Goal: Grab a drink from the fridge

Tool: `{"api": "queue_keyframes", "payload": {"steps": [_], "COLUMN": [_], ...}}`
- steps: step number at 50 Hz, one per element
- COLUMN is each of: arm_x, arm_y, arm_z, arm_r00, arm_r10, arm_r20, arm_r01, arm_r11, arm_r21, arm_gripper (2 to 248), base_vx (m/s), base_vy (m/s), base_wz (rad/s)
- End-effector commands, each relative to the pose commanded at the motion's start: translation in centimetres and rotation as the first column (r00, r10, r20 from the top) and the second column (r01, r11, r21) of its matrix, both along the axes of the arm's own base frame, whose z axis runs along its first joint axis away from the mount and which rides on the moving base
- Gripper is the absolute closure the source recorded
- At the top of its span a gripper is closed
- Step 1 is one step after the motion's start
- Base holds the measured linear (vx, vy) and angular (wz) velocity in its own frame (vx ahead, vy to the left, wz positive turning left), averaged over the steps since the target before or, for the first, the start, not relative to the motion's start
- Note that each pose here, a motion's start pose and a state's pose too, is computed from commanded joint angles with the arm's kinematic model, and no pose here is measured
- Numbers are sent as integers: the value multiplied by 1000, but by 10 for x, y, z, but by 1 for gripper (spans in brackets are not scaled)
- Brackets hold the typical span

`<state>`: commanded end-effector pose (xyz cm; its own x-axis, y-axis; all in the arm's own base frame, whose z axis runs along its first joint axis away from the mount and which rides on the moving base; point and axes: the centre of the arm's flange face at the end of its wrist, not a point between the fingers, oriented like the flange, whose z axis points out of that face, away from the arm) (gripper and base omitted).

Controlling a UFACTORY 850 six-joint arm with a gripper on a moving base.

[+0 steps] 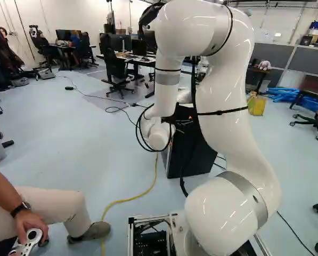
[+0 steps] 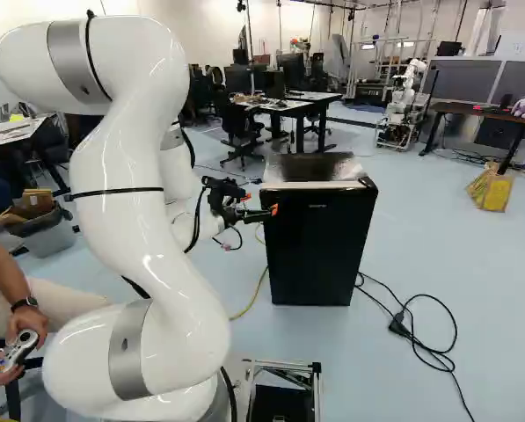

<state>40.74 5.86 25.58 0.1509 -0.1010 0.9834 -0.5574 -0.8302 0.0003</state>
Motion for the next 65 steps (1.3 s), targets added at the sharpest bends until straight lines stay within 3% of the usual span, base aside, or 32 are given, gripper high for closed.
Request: {"api": "queue_keyframes", "payload": {"steps": [28, 65], "arm_x": [-1, 14], "arm_y": [-5, -5], "arm_z": [0, -2], "arm_r00": [997, 993], "arm_r10": [-77, -113], "arm_r20": [3, 20], "arm_r01": [77, 113], "arm_r11": [997, 994], "arm_r21": [1, 9], "arm_gripper": [3, 3], "base_vx": [0, 0], "base_vy": [0, 0], "base_wz": [0, 0]}}
